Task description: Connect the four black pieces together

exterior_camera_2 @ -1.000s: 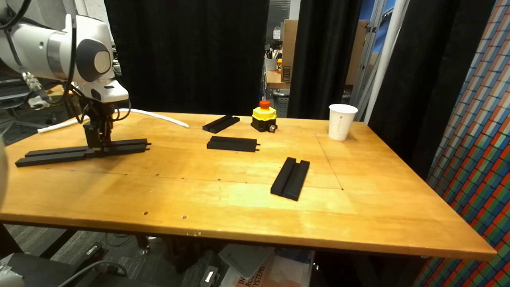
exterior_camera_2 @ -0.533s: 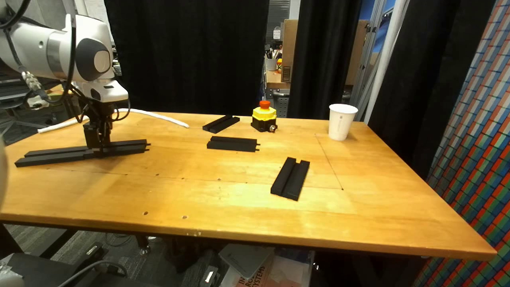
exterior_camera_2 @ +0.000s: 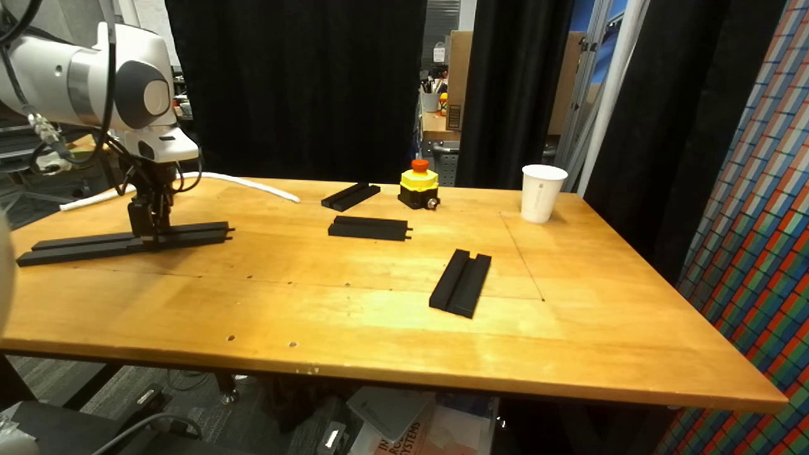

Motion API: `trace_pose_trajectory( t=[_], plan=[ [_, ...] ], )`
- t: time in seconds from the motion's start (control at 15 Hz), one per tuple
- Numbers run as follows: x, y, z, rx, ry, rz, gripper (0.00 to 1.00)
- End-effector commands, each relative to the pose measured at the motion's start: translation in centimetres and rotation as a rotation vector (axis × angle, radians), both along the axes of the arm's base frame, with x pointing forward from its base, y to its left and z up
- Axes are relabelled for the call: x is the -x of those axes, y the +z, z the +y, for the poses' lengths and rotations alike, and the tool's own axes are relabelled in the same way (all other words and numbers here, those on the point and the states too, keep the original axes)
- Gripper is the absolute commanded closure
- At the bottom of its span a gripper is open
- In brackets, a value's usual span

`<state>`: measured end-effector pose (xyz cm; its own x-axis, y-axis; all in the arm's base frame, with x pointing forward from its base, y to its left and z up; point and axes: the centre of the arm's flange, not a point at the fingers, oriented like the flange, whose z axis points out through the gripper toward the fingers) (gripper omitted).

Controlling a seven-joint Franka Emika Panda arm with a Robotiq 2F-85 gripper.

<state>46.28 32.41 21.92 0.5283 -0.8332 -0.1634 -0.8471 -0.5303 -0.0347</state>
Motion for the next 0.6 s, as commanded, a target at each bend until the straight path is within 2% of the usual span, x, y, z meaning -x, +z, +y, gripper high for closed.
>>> trace_pose_trajectory(
  t=[0.0,0.53],
  plan=[
    [0.76,0.3,0.67,-0.006,-0.007,0.0,0.55],
    [1.37,0.15,1.09,-0.007,0.005,0.006,0.55]
  ],
)
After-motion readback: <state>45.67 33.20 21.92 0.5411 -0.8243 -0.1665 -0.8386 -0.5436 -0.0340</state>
